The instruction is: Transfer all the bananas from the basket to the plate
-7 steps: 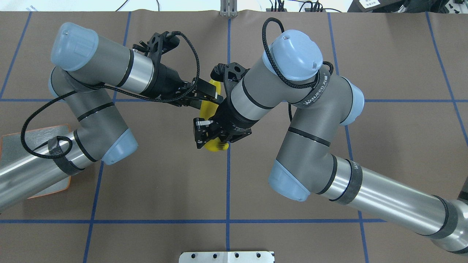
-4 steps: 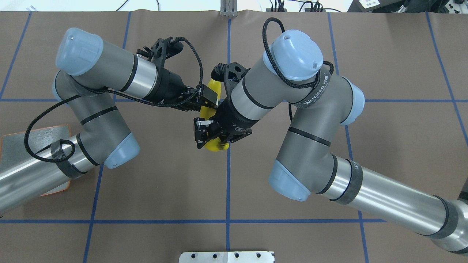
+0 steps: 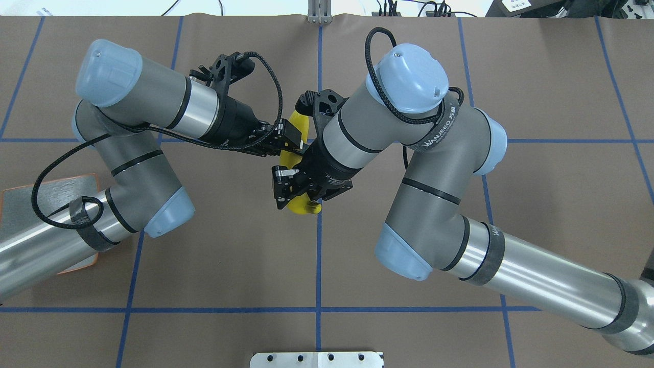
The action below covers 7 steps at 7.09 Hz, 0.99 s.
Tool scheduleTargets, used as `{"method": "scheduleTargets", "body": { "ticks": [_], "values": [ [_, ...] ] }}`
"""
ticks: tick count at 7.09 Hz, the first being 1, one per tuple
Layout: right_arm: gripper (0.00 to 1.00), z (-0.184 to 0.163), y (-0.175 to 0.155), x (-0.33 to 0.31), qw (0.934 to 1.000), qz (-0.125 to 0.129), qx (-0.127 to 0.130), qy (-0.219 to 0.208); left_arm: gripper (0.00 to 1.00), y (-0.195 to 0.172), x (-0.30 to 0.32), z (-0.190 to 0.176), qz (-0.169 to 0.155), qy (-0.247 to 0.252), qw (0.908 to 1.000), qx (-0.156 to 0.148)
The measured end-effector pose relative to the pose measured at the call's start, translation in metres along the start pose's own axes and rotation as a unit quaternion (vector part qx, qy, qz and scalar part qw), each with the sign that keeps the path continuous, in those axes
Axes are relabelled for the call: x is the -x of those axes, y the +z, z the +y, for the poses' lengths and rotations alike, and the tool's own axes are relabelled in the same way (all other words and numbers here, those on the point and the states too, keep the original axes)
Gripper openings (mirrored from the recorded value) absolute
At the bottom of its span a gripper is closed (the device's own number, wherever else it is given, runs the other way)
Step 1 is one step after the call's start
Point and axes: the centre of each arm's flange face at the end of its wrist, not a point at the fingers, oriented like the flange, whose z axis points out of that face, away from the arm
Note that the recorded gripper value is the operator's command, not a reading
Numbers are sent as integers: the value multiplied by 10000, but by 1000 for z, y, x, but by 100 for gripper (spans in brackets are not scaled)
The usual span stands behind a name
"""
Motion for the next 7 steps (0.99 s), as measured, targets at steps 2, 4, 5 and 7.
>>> {"method": "scheduleTargets", "body": {
  "ticks": [2,4,5,7],
  "values": [
    [100,0,-2,2,9998,-90,-65,135,0,1,-1,2,11,-172,9998,41],
    [100,0,-5,5,9996,-189,-102,188,0,2,0,2,1,-201,9998,49],
    [100,0,-8,6,9995,-210,-116,209,0,3,1,3,-6,-209,9998,58],
    [100,5,-27,8,9989,-333,-171,270,0,7,10,3,-79,-261,9996,78]
  ]
}}
